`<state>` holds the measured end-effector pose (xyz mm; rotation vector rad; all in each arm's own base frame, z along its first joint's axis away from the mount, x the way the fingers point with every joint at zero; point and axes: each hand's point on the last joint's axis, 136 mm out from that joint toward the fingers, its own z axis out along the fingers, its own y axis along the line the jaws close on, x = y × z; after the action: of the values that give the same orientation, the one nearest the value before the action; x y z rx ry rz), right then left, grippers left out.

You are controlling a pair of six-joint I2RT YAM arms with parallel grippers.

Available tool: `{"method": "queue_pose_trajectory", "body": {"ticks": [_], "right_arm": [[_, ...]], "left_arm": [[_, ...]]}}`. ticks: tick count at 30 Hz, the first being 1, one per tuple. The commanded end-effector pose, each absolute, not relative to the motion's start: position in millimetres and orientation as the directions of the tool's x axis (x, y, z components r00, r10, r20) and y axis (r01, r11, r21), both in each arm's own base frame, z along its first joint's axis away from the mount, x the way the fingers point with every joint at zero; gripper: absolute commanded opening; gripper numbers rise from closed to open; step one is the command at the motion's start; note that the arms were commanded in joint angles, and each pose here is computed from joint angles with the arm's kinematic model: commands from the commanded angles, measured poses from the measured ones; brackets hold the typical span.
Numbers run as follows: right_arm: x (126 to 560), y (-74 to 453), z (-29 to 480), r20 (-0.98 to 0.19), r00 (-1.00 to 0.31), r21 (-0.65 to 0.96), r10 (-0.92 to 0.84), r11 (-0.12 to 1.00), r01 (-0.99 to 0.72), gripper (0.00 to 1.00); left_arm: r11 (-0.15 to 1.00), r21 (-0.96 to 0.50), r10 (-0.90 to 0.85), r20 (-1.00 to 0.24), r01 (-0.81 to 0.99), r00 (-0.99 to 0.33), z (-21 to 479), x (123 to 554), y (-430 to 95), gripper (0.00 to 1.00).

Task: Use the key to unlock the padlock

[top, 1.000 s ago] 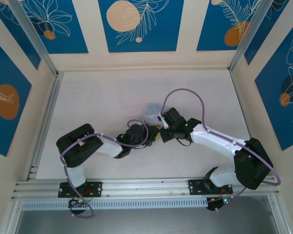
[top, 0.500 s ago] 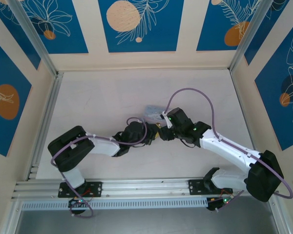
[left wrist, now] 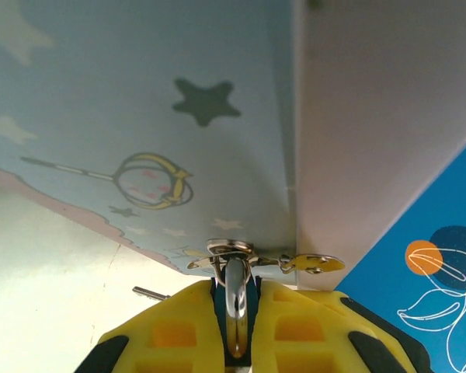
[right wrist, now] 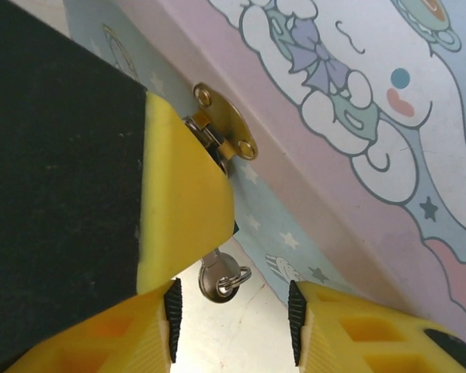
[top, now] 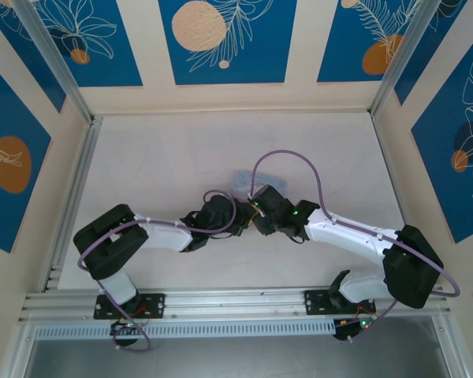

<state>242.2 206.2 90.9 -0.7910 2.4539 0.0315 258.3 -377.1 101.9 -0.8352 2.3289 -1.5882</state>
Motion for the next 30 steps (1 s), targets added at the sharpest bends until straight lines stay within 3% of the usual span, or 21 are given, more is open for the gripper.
{"method": "queue_pose_trajectory", "body": {"ticks": [1, 9, 15, 23, 25, 27, 28, 30], "right_arm": [[255, 203, 96, -0.529, -0.653, -0.212, -0.542, 0.83, -0.516, 0.4], [265, 207, 101, -0.569, -0.638, -0.229, -0.519, 0.845, -0.483, 0.31], [266, 220, 105, -0.595, -0.643, -0.16, -0.482, 0.855, -0.493, 0.18], [267, 221, 103, -0.583, -0.686, -0.09, -0.436, 0.873, -0.479, 0.08], [263, 226, 105, -0.583, -0.692, -0.044, -0.426, 0.867, -0.497, 0.13], [258, 228, 110, -0.585, -0.703, 0.006, -0.404, 0.864, -0.503, 0.39], [254, 227, 112, -0.579, -0.717, 0.04, -0.389, 0.864, -0.501, 0.46], [244, 222, 114, -0.567, -0.753, 0.113, -0.334, 0.874, -0.473, 0.52]], "left_arm": [[0.192, -0.946, -0.512, 0.131, -0.261, -0.849, 142, 261, -388, 0.0], [0.186, -0.948, -0.504, 0.133, -0.258, -0.853, 144, 261, -390, 0.0], [0.185, -0.948, -0.504, 0.134, -0.258, -0.853, 143, 261, -390, 0.0], [0.182, -0.948, -0.509, 0.136, -0.26, -0.85, 142, 260, -388, 0.0], [0.185, -0.947, -0.514, 0.134, -0.263, -0.847, 140, 260, -387, 0.0], [0.192, -0.945, -0.523, 0.13, -0.264, -0.842, 138, 261, -385, 0.0], [0.196, -0.945, -0.525, 0.123, -0.261, -0.842, 136, 262, -384, 0.0], [0.217, -0.94, -0.534, 0.111, -0.262, -0.838, 130, 262, -381, 0.0]]}}
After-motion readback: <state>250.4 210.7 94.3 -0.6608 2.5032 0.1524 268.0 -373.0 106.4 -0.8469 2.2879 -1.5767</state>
